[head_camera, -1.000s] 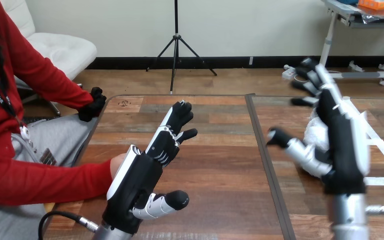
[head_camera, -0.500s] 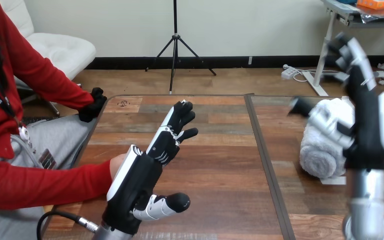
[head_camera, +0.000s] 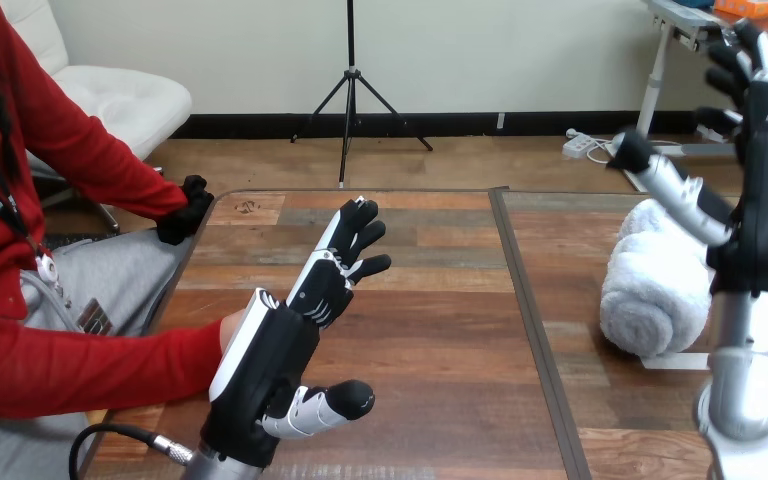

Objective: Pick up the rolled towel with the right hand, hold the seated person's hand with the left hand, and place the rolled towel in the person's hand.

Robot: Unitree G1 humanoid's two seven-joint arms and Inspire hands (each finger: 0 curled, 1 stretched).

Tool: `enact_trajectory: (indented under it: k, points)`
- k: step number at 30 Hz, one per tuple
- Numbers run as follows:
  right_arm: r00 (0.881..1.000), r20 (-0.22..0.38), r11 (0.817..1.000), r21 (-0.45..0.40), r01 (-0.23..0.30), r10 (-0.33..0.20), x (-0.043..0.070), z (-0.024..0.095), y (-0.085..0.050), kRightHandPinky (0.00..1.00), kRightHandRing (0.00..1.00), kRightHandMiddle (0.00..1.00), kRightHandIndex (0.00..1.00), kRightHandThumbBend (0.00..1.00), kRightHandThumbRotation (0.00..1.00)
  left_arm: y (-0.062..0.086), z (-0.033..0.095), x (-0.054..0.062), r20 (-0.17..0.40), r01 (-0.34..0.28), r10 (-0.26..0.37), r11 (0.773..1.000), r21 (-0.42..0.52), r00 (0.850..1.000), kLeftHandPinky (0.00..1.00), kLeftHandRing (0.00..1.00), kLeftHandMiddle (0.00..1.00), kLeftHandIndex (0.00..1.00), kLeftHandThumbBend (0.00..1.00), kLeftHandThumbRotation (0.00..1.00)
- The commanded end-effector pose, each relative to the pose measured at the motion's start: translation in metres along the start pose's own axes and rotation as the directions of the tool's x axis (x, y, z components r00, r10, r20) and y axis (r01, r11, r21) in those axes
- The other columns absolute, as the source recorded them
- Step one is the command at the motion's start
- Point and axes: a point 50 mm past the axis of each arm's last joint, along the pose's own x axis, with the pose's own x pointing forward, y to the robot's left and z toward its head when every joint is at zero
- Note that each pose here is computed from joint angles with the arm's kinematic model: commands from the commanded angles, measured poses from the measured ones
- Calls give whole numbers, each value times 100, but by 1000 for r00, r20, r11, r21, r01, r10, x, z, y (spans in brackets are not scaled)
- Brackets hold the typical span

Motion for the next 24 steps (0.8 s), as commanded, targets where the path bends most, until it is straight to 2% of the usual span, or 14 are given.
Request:
enact_trajectory:
  k: [1, 11, 19, 22, 23, 24]
  points:
    - [997, 79, 999, -26, 29, -27, 36, 26, -11, 74, 87, 90, 97, 100, 65, 7, 4, 10, 50, -14, 12, 999, 40, 999, 87, 96, 100, 99, 100, 79]
    - [1000, -15, 992, -128, -1, -1, 62, 29, -15, 71, 86, 91, 97, 100, 63, 8, 7, 11, 77, -29, 24, 997, 65, 997, 85, 95, 99, 99, 100, 81]
    - [995, -100, 982, -184, -38, 19, 83, 27, -14, 66, 83, 90, 96, 100, 64, 10, 8, 12, 85, -33, 27, 997, 76, 996, 84, 95, 99, 99, 100, 82]
    - [992, -125, 974, -219, -54, 27, 90, 26, -13, 61, 78, 89, 96, 100, 65, 11, 8, 12, 82, -33, 27, 997, 76, 996, 84, 95, 99, 99, 100, 83]
    - [991, -132, 971, -233, -60, 30, 92, 26, -13, 51, 66, 85, 96, 100, 67, 11, 8, 11, 82, -33, 27, 996, 77, 996, 84, 95, 99, 99, 100, 82]
    - [990, -137, 968, -242, -64, 31, 94, 25, -13, 47, 62, 84, 96, 100, 68, 11, 8, 11, 83, -33, 27, 996, 77, 996, 85, 95, 99, 99, 100, 82]
